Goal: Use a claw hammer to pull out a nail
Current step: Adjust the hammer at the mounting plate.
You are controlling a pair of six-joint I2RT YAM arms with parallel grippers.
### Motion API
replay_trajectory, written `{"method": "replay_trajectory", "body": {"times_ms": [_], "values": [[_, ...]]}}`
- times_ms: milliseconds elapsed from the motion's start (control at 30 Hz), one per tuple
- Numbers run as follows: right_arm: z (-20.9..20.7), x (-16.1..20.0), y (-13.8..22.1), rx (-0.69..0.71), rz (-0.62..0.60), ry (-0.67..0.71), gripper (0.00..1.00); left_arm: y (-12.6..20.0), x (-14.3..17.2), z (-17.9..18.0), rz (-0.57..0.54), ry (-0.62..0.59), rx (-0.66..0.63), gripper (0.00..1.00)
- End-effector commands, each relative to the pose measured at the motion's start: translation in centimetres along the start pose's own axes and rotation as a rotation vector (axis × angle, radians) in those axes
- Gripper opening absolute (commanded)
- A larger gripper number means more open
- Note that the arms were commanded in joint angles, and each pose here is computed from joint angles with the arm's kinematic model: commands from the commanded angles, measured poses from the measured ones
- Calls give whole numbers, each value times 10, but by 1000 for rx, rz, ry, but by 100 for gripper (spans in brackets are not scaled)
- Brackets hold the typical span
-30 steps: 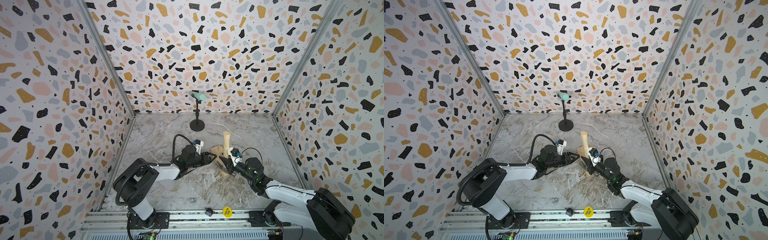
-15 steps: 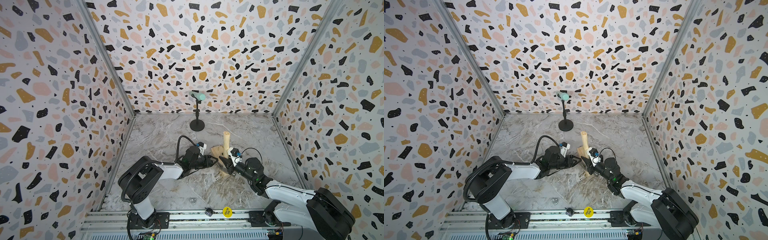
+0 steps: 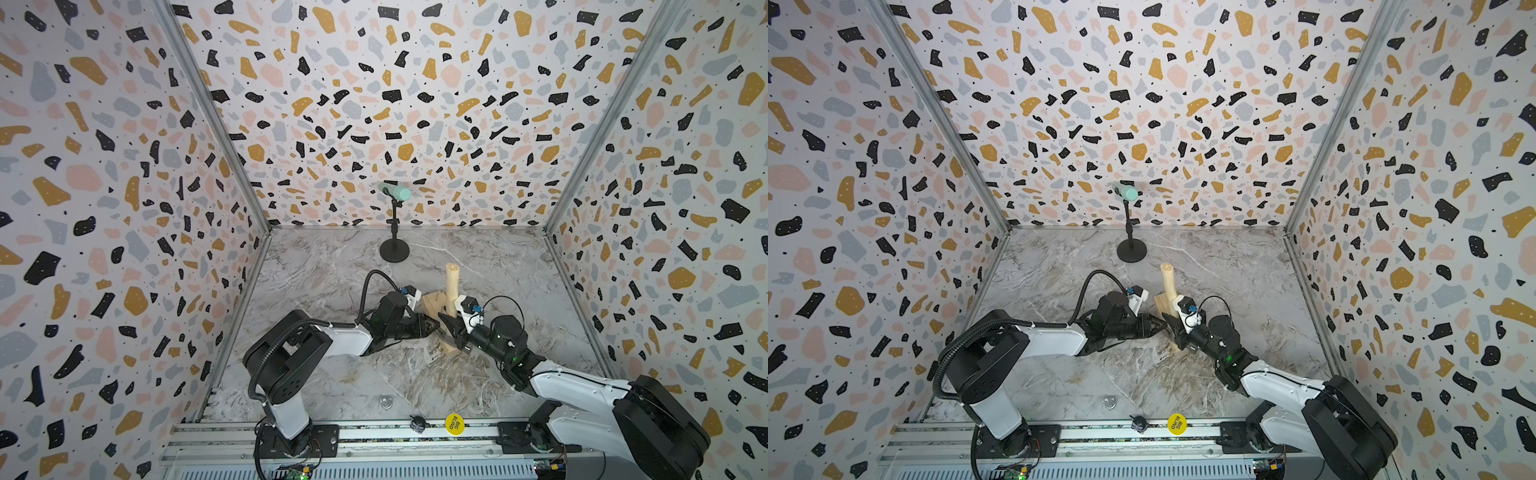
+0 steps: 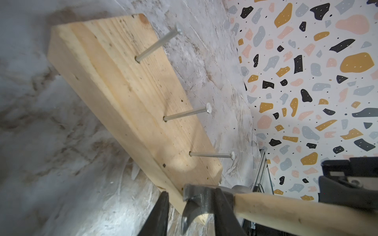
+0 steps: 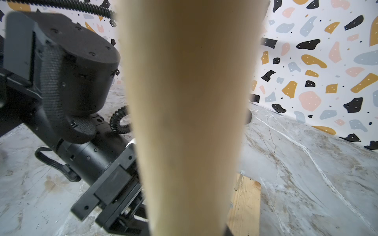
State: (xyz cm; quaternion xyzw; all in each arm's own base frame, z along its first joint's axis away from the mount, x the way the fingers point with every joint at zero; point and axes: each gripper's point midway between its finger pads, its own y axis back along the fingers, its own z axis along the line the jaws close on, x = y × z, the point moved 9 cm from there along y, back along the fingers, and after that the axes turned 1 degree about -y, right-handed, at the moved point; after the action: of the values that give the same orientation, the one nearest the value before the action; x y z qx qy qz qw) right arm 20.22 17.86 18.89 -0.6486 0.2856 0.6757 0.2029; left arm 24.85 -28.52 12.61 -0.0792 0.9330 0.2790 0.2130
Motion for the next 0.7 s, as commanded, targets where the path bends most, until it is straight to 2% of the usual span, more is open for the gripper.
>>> {"method": "replay_trajectory", "body": {"times_ms": [0, 333, 667], "values": [[2, -28, 2, -17, -128, 24, 0, -4, 0, -4, 15, -38, 13, 32], [2, -28, 1, -21, -130, 26, 0, -10, -1, -7, 29, -55, 8, 20], [2, -28, 1, -22, -128, 28, 0, -12, -3, -9, 32, -62, 11, 14]]}}
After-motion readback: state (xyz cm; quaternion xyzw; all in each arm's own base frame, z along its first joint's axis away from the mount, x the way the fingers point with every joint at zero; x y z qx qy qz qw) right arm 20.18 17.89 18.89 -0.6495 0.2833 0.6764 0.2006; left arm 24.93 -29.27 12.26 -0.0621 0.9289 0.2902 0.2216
